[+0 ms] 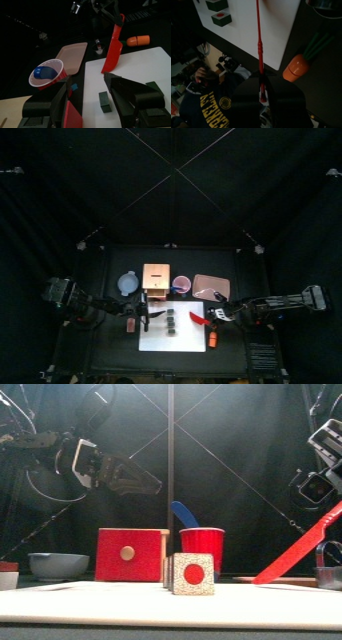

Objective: Place sushi on board then cut the sushi with the knife then place the pieces on the plate
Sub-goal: Place the 4 sushi pieces on the plate

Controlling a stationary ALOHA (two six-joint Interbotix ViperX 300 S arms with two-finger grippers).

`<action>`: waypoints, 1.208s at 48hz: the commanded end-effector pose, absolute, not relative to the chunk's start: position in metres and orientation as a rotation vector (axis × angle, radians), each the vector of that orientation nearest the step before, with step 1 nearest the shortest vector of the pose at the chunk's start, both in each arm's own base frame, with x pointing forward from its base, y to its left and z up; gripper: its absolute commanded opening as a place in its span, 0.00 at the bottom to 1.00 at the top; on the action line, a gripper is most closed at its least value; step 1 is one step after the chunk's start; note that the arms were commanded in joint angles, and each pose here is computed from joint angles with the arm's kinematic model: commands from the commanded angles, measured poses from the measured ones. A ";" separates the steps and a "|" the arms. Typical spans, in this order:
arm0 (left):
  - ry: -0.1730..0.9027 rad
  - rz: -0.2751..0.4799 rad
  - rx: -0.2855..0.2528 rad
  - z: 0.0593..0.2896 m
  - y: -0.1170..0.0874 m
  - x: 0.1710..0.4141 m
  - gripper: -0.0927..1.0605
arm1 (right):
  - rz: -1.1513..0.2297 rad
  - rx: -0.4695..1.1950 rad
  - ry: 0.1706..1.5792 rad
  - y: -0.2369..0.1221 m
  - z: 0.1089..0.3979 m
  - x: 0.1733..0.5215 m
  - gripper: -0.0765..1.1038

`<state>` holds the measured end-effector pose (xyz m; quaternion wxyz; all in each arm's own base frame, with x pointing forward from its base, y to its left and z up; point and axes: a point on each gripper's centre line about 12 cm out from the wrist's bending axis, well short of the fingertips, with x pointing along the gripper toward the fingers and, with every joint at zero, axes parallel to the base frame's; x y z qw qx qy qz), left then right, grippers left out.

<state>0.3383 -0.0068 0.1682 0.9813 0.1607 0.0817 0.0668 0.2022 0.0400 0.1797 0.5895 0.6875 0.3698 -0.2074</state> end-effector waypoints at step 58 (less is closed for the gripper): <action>0.107 0.119 0.369 0.178 -0.005 0.325 0.85 | -0.592 1.554 0.934 0.093 0.148 0.275 0.71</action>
